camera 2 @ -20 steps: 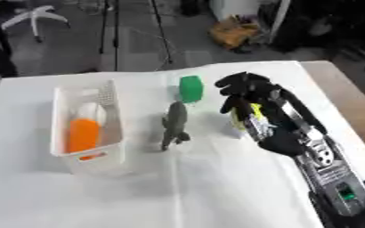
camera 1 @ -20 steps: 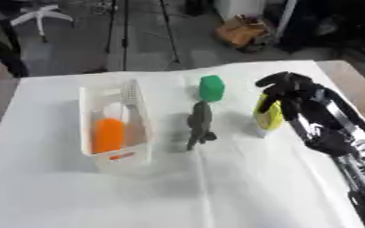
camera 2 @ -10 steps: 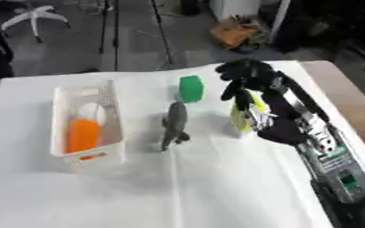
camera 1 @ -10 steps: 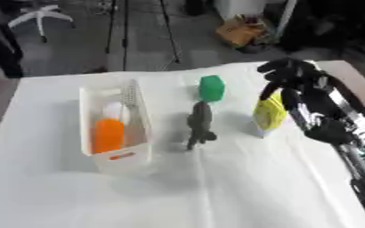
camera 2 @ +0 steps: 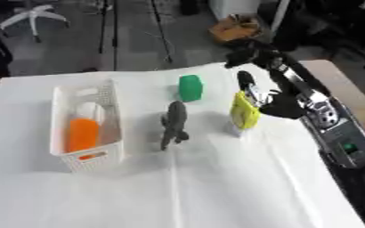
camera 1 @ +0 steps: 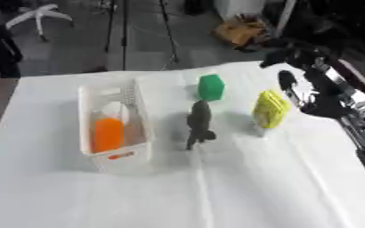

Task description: Pick up objects on the table and place them in the box.

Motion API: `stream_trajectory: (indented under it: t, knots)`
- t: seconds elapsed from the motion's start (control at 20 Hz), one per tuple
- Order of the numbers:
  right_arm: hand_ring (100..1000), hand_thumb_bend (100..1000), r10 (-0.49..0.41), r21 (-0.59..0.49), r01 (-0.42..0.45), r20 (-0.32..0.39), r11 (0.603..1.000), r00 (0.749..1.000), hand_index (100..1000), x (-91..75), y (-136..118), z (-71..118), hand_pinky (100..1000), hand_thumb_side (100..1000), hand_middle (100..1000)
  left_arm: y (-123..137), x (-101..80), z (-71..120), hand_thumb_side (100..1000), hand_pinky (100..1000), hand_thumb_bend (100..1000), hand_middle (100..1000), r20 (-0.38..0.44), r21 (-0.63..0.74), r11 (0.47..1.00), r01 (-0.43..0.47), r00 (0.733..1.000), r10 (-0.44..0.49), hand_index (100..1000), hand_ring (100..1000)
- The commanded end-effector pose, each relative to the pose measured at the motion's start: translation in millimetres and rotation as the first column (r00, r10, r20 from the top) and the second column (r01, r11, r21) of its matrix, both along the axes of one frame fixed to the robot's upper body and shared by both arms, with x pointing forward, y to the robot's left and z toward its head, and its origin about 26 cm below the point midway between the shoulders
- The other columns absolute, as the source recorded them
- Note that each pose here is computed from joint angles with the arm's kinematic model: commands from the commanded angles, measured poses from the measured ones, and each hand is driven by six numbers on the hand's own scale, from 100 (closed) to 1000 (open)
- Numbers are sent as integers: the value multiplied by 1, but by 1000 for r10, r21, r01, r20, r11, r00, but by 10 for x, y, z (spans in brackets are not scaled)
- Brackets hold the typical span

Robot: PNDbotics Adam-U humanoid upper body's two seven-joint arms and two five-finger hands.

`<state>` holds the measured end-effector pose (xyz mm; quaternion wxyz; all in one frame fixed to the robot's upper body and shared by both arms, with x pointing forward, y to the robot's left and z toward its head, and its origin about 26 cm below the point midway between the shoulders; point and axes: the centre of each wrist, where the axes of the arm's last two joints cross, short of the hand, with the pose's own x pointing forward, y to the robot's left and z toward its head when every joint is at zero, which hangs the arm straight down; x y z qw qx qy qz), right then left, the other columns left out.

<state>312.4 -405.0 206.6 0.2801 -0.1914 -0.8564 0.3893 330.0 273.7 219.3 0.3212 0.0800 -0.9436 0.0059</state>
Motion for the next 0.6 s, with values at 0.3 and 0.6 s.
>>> stream_trajectory:
  t: [0.3,0.6]
  knots:
    - [829,230,-55,-223,61,35,973,998,885,144,-269,213,933,545,938,5,-17,56,1000,452,405,841,16,28,1000,7,1000,-7,880,742]
    - [846,268,-98,-308,107,44,945,994,904,234,-385,226,943,587,945,0,-14,51,1000,451,408,841,14,32,999,12,1000,-12,880,742]
